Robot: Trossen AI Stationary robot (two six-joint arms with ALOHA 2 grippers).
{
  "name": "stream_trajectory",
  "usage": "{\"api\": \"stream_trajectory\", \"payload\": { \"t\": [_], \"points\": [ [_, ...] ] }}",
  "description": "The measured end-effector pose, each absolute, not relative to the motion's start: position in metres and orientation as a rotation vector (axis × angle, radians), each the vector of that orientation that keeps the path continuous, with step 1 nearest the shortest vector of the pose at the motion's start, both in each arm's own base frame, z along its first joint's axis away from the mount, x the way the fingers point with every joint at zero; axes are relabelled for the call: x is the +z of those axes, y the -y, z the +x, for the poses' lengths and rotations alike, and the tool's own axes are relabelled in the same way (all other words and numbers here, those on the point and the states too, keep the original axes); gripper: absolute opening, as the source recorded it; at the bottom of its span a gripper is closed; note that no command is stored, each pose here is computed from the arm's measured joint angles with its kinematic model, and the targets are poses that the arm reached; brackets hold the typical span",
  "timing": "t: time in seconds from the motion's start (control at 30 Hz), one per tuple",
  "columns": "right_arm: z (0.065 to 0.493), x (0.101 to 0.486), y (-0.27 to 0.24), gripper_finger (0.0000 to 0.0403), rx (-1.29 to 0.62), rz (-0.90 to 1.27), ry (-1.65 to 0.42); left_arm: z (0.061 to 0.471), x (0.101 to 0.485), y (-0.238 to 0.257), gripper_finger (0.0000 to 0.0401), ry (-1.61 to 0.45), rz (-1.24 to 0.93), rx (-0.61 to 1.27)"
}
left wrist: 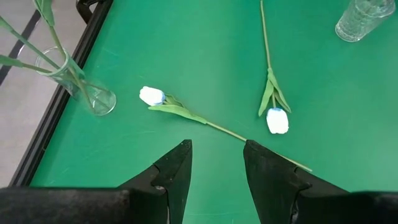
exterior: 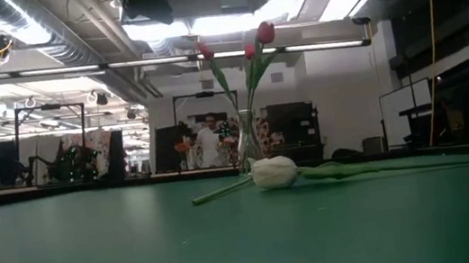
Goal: Sort flowers into vase by color
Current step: Put the black tulip into the bottom right transparent vase
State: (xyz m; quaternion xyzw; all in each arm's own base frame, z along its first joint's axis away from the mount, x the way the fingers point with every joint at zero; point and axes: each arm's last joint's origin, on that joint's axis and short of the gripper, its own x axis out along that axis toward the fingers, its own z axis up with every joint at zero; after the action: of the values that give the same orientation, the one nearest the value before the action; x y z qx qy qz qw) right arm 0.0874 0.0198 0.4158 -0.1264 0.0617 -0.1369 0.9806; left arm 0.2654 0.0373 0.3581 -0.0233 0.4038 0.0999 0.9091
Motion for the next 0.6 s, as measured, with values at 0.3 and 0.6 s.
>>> {"api": "stream_trajectory", "payload": {
  "t": [0.3,0.6],
  "points": [
    [0.076,0.41,-0.037,0.0,-0.221,-0.249,-0.138,0.265,0.358,-0.037,0.0143,-0.832,-0.062,0.212],
    [0.071,0.4,-0.075,0.0,-0.113,-0.215,-0.139,0.265,0.358,-0.037,0.0143,-0.831,-0.066,0.214]
  ]
}}
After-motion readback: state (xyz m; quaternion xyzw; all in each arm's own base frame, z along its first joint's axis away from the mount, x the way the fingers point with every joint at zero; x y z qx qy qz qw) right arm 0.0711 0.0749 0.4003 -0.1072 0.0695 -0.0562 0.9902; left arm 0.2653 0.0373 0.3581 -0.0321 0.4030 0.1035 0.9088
